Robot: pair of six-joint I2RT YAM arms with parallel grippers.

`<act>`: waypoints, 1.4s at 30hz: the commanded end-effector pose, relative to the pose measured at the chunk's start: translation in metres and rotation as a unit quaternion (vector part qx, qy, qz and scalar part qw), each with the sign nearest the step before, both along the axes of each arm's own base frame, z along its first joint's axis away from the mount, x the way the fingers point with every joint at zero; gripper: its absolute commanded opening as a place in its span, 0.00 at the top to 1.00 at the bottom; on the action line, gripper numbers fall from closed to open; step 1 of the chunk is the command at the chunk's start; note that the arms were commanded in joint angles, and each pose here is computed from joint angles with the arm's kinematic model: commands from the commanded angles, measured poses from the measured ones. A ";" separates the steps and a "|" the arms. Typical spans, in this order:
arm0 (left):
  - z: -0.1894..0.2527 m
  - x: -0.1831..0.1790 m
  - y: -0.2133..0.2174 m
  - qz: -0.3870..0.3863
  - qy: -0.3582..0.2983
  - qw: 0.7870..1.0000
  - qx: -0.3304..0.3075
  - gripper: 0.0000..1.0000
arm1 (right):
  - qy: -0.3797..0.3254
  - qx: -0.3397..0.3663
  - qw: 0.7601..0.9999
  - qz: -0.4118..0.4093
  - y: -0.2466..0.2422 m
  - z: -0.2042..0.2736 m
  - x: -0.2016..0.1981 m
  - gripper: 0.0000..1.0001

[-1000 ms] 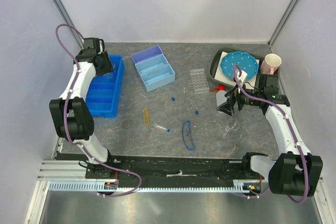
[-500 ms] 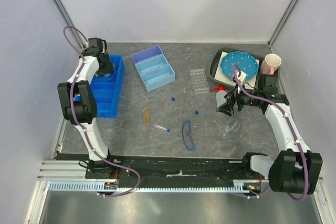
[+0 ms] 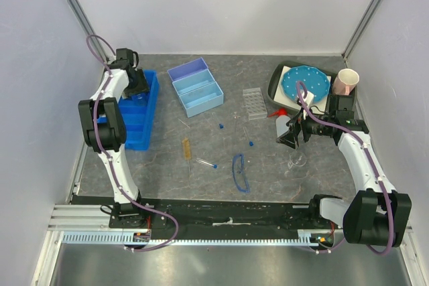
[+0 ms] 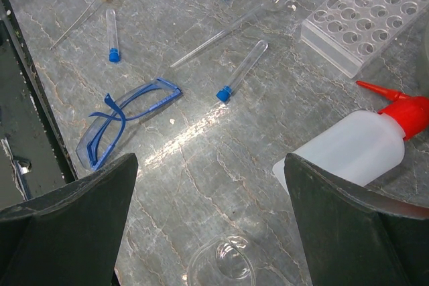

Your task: Organize the chemistry lab equipment

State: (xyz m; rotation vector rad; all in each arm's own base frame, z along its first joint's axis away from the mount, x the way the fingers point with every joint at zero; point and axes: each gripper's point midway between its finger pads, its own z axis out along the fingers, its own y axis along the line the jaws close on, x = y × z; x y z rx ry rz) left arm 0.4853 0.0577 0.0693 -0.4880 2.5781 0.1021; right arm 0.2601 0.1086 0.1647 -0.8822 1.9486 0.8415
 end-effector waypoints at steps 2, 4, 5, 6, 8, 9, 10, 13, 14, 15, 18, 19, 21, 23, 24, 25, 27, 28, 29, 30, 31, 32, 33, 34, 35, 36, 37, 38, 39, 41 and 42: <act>0.024 0.010 0.006 -0.013 -0.019 1.000 -0.002 0.27 | -0.034 0.000 0.999 0.013 0.002 0.014 0.006 0.02; 0.036 0.011 0.006 -0.015 -0.030 0.999 -0.004 0.26 | -0.034 -0.001 0.999 0.013 0.002 0.013 0.006 0.02; 0.042 0.011 0.006 -0.015 -0.036 0.999 -0.004 0.26 | -0.035 -0.001 0.999 0.013 0.001 0.014 0.006 0.02; 0.046 0.010 0.006 -0.014 -0.040 0.999 -0.003 0.26 | -0.037 -0.001 0.999 0.013 0.001 0.015 0.007 0.02; 0.065 0.009 0.006 -0.014 -0.059 0.998 -0.003 0.25 | -0.038 -0.002 0.999 0.014 0.002 0.015 0.006 0.02; 0.073 0.008 0.004 -0.016 -0.067 0.998 -0.004 0.25 | -0.040 -0.002 0.999 0.013 0.001 0.015 0.006 0.02; 0.079 0.006 0.004 -0.017 -0.074 0.997 -0.006 0.25 | -0.041 -0.003 0.999 0.014 0.001 0.016 0.006 0.02; 0.110 -0.005 -0.006 -0.033 -0.105 0.994 -0.019 0.24 | -0.049 -0.008 0.999 0.014 0.000 0.018 0.005 0.02; 0.120 -0.007 -0.008 -0.036 -0.120 0.992 -0.022 0.23 | -0.053 -0.010 0.998 0.014 0.000 0.019 0.006 0.02; 0.134 -0.016 -0.009 -0.036 -0.134 0.990 -0.020 0.23 | -0.059 -0.013 0.998 0.014 -0.001 0.021 0.005 0.02; 0.167 -0.037 -0.025 -0.058 -0.177 0.982 -0.042 0.22 | -0.071 -0.021 0.997 0.013 -0.002 0.023 0.006 0.02; 0.176 -0.044 -0.028 -0.066 -0.190 0.978 -0.047 0.22 | -0.073 -0.024 0.997 0.010 -0.003 0.024 0.007 0.02; 0.205 -0.068 -0.046 -0.101 -0.247 0.962 -0.064 0.20 | -0.069 -0.042 0.997 -0.017 -0.011 0.026 0.013 0.02; 0.203 -0.093 -0.062 -0.128 -0.268 0.951 -0.089 0.10 | -0.064 -0.053 0.995 -0.059 -0.020 0.042 0.023 0.02; 0.212 -0.102 -0.069 -0.140 -0.290 0.942 -0.096 0.07 | -0.074 -0.062 0.992 -0.075 -0.025 0.055 0.029 0.02; 0.244 -0.120 -0.077 -0.160 -0.347 0.919 -0.094 0.04 | -0.076 -0.082 0.989 -0.098 -0.033 0.057 0.034 0.02; 0.229 -0.142 -0.100 -0.193 -0.353 0.905 -0.142 0.00 | -0.074 -0.088 0.987 -0.112 -0.037 0.070 0.033 0.02; 0.238 -0.150 -0.108 -0.212 -0.377 0.889 -0.151 0.00 | -0.068 -0.091 0.987 -0.112 -0.038 0.070 0.030 0.02; 0.234 -0.170 -0.124 -0.240 -0.379 0.875 -0.180 0.00 | -0.052 -0.094 0.989 -0.104 -0.037 0.066 0.022 0.02; 0.234 -0.179 -0.132 -0.247 -0.381 0.868 -0.202 0.00 | -0.047 -0.096 0.990 -0.094 -0.035 0.065 0.017 0.02; 0.234 -0.190 -0.144 -0.275 -0.380 0.854 -0.225 0.00 | -0.038 -0.100 0.991 -0.085 -0.034 0.061 0.012 0.02; 0.229 -0.203 -0.149 -0.288 -0.385 0.846 -0.231 0.00 | -0.008 -0.108 0.991 -0.076 -0.035 0.050 0.001 0.02; 0.227 -0.210 -0.153 -0.294 -0.387 0.840 -0.241 0.01 | -0.005 -0.123 0.990 -0.069 -0.038 0.045 -0.002 0.02; 0.225 -0.219 -0.160 -0.309 -0.390 0.830 -0.252 0.01 | 0.006 -0.134 0.988 -0.074 -0.042 0.040 -0.004 0.02; 0.223 -0.229 -0.163 -0.318 -0.405 0.820 -0.249 0.01 | 0.031 -0.155 0.984 -0.080 -0.049 0.029 -0.009 0.02; 0.220 -0.234 -0.165 -0.321 -0.408 0.816 -0.253 0.01 | 0.034 -0.168 0.983 -0.073 -0.052 0.026 -0.011 0.02; 0.216 -0.238 -0.167 -0.326 -0.409 0.814 -0.251 0.00 | 0.043 -0.176 0.981 -0.066 -0.054 0.021 -0.015 0.02; 0.207 -0.241 -0.169 -0.328 -0.404 0.816 -0.254 0.00 | 0.063 -0.183 0.979 -0.062 -0.055 0.015 -0.020 0.02; 0.204 -0.244 -0.170 -0.330 -0.407 0.815 -0.249 0.00 | 0.069 -0.188 0.978 -0.059 -0.057 0.012 -0.022 0.02; 0.192 -0.245 -0.171 -0.328 -0.395 0.821 -0.250 0.00 | 0.085 -0.195 0.975 -0.059 -0.060 0.006 -0.025 0.02; 0.185 -0.246 -0.172 -0.326 -0.384 0.826 -0.253 0.00 | 0.093 -0.204 0.973 -0.062 -0.063 0.001 -0.026 0.02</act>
